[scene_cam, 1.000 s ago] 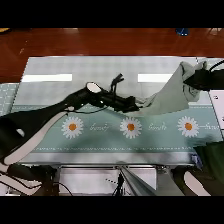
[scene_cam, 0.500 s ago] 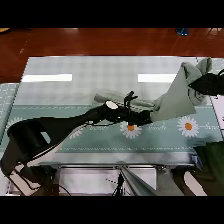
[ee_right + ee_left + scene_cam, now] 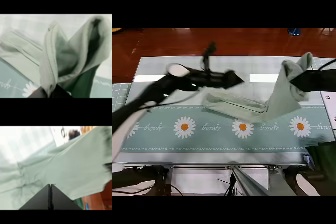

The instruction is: Fold the shirts.

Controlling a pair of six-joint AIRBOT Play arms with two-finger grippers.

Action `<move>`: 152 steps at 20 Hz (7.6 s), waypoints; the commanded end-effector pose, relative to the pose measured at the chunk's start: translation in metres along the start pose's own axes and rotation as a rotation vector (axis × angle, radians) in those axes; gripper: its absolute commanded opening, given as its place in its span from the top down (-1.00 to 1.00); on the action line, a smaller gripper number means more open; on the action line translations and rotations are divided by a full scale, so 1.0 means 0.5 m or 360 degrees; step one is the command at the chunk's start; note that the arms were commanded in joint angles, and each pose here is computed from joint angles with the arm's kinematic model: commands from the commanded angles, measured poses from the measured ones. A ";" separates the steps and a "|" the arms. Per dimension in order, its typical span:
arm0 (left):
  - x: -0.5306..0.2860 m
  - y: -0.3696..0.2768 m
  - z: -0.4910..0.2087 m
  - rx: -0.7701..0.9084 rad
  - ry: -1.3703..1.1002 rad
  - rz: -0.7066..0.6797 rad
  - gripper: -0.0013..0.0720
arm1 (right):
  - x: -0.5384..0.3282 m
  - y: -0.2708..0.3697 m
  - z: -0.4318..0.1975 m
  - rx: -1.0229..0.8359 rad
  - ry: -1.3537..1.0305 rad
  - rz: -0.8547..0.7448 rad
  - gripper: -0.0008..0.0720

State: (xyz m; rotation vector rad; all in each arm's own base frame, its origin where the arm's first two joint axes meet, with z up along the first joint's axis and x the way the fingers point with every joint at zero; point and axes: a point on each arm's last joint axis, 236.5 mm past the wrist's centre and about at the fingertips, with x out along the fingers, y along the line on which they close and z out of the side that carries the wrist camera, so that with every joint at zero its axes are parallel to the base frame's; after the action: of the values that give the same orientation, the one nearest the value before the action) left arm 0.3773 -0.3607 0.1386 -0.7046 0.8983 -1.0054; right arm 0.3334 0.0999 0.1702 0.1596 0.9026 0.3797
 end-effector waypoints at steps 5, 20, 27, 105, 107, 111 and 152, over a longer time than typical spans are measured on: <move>-0.406 -0.102 0.148 0.0272 -0.0454 0.0100 0.91 | 0.295 0.170 0.018 0.0010 0.0027 0.0220 0.91; -0.488 -0.120 0.075 0.0464 -0.0372 0.0366 0.90 | 0.300 -0.003 -0.054 -0.0044 0.0326 -0.0141 -0.35; -0.490 -0.104 0.073 0.0471 -0.0355 0.0418 0.90 | 0.167 -0.272 -0.257 0.0740 0.0637 -0.0261 -0.64; -0.634 0.402 0.224 0.0209 -0.0554 0.1099 0.34 | -0.330 -0.538 -0.337 0.1125 0.0311 -0.1297 -0.23; -0.609 0.384 0.234 0.0251 -0.0552 0.1075 -0.43 | -0.177 -0.510 -0.168 0.0860 0.0267 -0.0905 -0.23; -0.530 0.362 0.174 0.0324 -0.0169 0.1190 -0.47 | 0.076 -0.350 0.041 0.0431 0.0277 -0.0534 -0.39; -0.417 0.327 0.038 0.0399 0.0378 0.1744 -1.00 | 0.201 -0.158 -0.029 0.0061 0.0678 -0.0395 -0.67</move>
State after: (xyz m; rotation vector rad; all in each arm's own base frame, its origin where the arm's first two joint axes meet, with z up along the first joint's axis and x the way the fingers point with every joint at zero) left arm 0.4065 -0.1045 0.0731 0.1681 1.1328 -0.1920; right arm 0.3981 0.0654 0.0642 -0.0019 1.3352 0.1645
